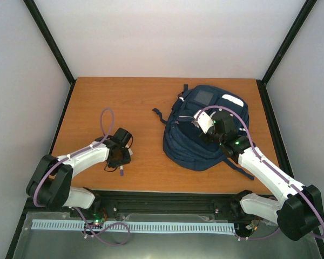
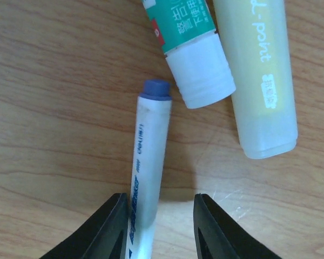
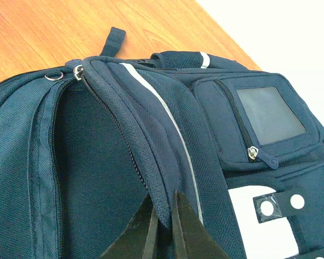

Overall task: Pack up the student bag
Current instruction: Pick up the stationery from the center of the board.

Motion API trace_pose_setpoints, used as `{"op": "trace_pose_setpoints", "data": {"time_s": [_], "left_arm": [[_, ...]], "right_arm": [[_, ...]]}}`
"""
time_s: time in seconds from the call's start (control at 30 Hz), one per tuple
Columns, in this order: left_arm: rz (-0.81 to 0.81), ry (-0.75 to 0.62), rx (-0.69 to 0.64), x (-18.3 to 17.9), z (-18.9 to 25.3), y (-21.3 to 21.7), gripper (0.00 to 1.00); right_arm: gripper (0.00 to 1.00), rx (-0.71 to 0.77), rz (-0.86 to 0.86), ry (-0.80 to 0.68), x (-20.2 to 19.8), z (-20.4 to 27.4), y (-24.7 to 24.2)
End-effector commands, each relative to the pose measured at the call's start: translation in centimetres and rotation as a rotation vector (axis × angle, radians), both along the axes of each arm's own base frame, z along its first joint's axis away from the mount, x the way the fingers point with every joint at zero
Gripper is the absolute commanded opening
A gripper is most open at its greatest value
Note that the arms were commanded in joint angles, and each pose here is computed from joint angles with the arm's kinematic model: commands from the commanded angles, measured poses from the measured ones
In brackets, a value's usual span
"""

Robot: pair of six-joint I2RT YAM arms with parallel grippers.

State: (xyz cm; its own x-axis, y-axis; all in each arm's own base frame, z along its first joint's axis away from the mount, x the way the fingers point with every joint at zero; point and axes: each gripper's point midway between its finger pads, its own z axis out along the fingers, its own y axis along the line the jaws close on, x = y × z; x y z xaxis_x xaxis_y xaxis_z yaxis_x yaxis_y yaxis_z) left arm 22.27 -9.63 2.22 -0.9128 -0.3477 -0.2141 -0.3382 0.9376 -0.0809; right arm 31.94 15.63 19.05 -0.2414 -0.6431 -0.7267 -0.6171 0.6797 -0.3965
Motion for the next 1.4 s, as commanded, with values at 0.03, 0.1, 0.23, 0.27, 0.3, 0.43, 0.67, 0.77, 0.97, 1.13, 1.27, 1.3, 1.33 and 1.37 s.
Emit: {"op": "trace_pose_setpoints", "data": {"time_s": [0.03,0.1,0.23,0.27,0.3,0.43,0.67,0.77,0.97,1.13,1.27,1.3,1.33,1.37], "left_arm": [[-0.024,0.002,-0.026,0.4,-0.3,-0.5,0.33],[-0.039,0.016,-0.032,0.1,-0.5,-0.7,0.28],[-0.078,0.060,-0.070,-0.6,-1.1,-1.5,0.24],[-0.086,0.075,-0.081,-0.8,-1.3,-1.7,0.24],[-0.093,0.088,-0.094,-1.1,-1.4,-1.9,0.22],[-0.104,0.126,-0.149,-2.3,-1.9,-2.6,0.13],[-0.165,0.119,-0.186,-4.3,-0.8,-4.3,0.07],[-0.200,0.085,-0.193,-4.7,0.6,-5.0,0.06],[-0.328,-0.040,-0.389,-4.5,4.5,-9.0,0.05],[-0.497,-0.175,-0.574,-3.9,9.3,-13.8,0.05],[-0.624,-0.265,-0.690,-3.5,12.7,-17.8,0.06],[-0.658,-0.275,-0.723,-3.5,13.5,-18.9,0.06],[-0.694,-0.285,-0.749,-3.6,14.2,-20.0,0.06],[-0.725,-0.299,-0.768,-3.5,14.9,-21.1,0.06]], "right_arm": [[0.03,0.025,-0.021,-0.042,0.5,1.2,-0.4],[0.03,0.024,-0.023,-0.041,0.5,1.2,-0.4],[0.03,0.022,-0.021,-0.038,0.6,1.1,-0.4],[0.03,0.023,-0.021,-0.037,0.6,1.1,-0.4],[0.03,0.023,-0.020,-0.038,0.6,1.1,-0.4],[0.03,0.028,-0.016,-0.038,0.4,1.2,-0.3],[0.03,0.033,-0.007,-0.040,0.2,1.4,-0.3],[0.03,0.037,0.007,-0.029,0.0,1.1,-0.1],[0.03,0.034,0.008,-0.024,0.0,0.8,-0.3],[0.03,0.057,0.019,0.012,-0.2,0.3,-0.4],[0.03,0.085,0.047,0.024,-0.7,0.4,0.0],[0.03,0.088,0.050,0.019,-0.7,0.5,0.1],[0.03,0.091,0.046,0.010,-0.6,0.8,0.0],[0.03,0.094,0.042,0.001,-0.5,1.0,0.0]]}}
